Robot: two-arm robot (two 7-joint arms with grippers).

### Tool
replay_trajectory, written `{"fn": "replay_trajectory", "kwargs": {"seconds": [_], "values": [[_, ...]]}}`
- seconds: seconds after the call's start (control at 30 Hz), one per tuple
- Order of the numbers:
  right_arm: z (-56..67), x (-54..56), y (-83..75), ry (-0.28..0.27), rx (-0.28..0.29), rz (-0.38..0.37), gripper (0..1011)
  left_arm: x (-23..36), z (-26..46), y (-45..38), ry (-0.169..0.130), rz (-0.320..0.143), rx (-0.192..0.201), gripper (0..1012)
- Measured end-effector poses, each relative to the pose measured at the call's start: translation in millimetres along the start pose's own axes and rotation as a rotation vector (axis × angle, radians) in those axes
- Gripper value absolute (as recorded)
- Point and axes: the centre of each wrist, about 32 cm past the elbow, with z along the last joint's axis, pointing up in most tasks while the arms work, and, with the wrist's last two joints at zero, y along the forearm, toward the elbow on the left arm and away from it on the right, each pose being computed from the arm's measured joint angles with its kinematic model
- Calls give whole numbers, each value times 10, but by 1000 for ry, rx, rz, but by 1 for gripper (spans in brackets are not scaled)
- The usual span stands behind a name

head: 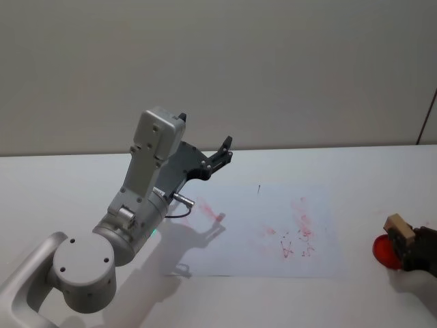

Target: Use the one hand to pick up the stamp and affix it onto the A4 paper.

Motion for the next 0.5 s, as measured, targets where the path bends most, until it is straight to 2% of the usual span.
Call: {"fn": "replay_trajectory", "kwargs": {"seconds": [0.23,0.3,0.5], "values": [[-25,4,-6,-6,-14,-1,220,0,0,0,0,0,0,1001],[-31,4,-8,-8,-17,-1,252,0,0,0,0,0,0,1001],[-44,5,-11,-11,-24,-1,449,0,0,0,0,0,0,1001]]}}
